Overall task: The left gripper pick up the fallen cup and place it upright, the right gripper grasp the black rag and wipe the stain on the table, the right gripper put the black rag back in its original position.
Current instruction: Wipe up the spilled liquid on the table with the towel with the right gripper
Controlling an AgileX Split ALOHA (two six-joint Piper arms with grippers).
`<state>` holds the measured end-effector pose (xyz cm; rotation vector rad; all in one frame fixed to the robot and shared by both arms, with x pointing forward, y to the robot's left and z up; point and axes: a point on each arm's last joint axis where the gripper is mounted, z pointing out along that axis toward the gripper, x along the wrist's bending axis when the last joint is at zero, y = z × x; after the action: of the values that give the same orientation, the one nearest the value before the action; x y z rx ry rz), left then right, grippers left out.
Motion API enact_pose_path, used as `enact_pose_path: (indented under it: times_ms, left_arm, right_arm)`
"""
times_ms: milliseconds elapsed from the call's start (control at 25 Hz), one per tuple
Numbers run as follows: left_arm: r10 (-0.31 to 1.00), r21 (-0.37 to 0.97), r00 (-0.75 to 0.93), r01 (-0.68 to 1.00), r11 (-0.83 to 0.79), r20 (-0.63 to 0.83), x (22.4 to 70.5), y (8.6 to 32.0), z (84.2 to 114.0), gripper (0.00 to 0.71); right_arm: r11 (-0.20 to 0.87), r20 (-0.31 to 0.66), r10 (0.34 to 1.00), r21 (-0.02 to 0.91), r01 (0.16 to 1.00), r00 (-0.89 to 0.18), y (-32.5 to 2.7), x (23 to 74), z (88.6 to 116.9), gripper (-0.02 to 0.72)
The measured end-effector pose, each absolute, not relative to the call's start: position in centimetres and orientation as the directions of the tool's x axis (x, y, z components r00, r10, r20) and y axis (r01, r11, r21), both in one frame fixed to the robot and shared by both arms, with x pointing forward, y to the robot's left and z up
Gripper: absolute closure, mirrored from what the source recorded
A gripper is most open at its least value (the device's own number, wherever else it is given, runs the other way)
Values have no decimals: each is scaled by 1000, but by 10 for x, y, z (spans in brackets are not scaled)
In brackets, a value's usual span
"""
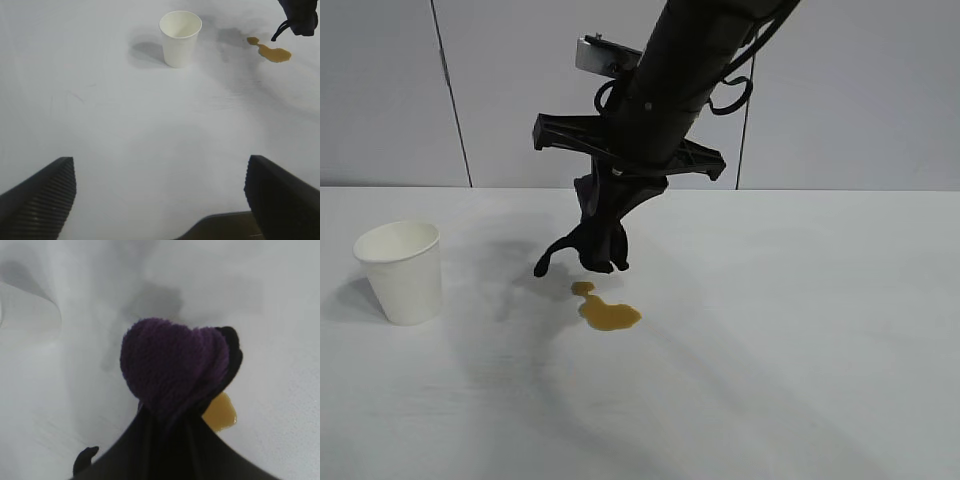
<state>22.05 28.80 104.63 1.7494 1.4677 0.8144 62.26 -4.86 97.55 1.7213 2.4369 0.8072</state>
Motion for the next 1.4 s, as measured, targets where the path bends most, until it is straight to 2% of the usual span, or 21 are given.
enact_pose_path:
  times_ms: [320,600,840,1000,1400]
  left_arm:
    - [987,831,159,545,-111,27,220,288,1046,50]
    - [987,831,159,545,-111,27,220,288,1046,50]
    - [987,831,159,545,-111,27,220,288,1046,50]
    - [987,831,159,545,-111,27,220,288,1046,50]
    - [987,831,159,545,-111,27,220,288,1046,50]
  right_arm:
    - [264,263,894,348,900,-364,-34,620,929,630]
    - [265,262,891,362,894,-370,-28,620,922,630]
    - [272,253,899,318,908,-358,-28,621,897,630]
    - [284,246,899,304,909,-363,-29,620,897,630]
    - [366,155,899,245,898,-409,-37,617,901,630]
